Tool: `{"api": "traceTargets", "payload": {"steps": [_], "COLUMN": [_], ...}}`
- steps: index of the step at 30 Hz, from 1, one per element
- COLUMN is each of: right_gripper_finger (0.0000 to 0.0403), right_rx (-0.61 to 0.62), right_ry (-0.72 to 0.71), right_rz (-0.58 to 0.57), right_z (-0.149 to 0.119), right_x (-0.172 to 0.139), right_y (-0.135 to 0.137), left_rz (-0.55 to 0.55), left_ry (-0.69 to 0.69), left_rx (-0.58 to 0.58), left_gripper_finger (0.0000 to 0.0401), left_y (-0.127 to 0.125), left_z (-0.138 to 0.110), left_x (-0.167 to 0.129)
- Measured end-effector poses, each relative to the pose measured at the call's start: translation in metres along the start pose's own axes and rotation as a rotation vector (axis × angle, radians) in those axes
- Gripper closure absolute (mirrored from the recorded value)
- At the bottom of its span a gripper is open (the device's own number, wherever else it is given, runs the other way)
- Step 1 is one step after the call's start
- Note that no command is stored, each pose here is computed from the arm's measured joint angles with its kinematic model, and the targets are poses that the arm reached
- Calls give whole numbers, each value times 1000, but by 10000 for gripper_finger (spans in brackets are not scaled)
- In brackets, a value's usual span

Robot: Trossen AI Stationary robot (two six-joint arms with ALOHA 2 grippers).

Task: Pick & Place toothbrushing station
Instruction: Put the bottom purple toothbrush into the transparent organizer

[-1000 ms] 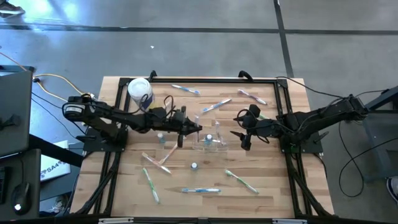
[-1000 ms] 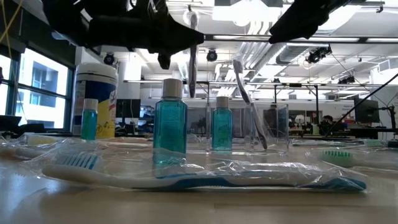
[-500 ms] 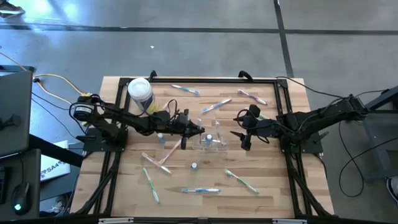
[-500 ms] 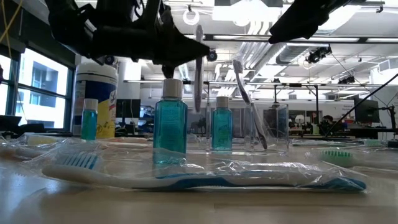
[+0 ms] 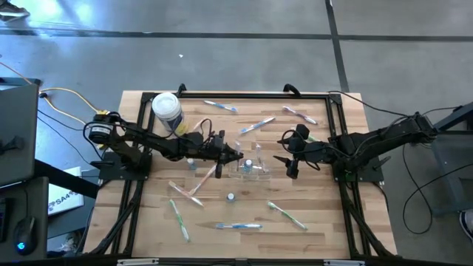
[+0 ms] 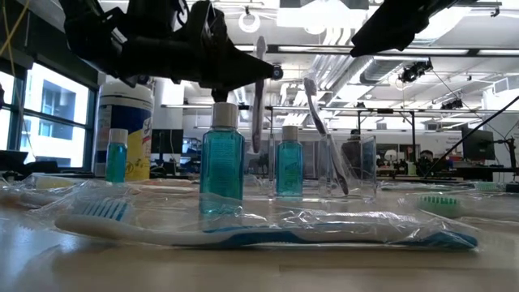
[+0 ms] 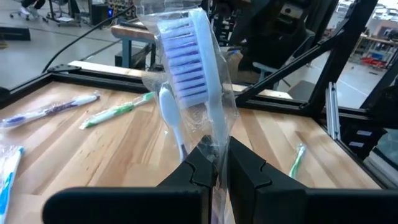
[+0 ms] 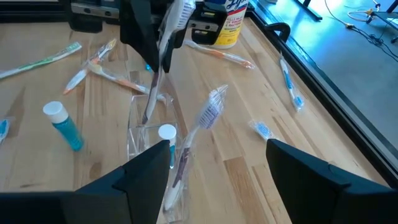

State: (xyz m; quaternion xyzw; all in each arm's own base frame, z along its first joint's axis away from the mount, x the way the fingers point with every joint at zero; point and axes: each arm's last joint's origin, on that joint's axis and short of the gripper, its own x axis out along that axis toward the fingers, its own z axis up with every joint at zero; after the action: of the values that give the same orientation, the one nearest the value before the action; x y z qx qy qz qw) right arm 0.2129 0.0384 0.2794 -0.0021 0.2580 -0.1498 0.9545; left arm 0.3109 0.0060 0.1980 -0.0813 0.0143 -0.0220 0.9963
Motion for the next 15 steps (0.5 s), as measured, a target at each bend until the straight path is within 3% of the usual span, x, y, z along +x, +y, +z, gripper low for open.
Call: {"api": "traceTargets", "payload": {"steps": [15], "right_gripper_finger": [144], "right_rx": [-3], "right_ry": [0], "right_rz": [0], "right_z": [0], "right_x": [0], "right_y": [0], "left_rz": [2], "left_ry": [38], "left_rx": [-23], "left_gripper_finger": [385], "left_y": [5], "left_z": [-25], "left_x": [10]}}
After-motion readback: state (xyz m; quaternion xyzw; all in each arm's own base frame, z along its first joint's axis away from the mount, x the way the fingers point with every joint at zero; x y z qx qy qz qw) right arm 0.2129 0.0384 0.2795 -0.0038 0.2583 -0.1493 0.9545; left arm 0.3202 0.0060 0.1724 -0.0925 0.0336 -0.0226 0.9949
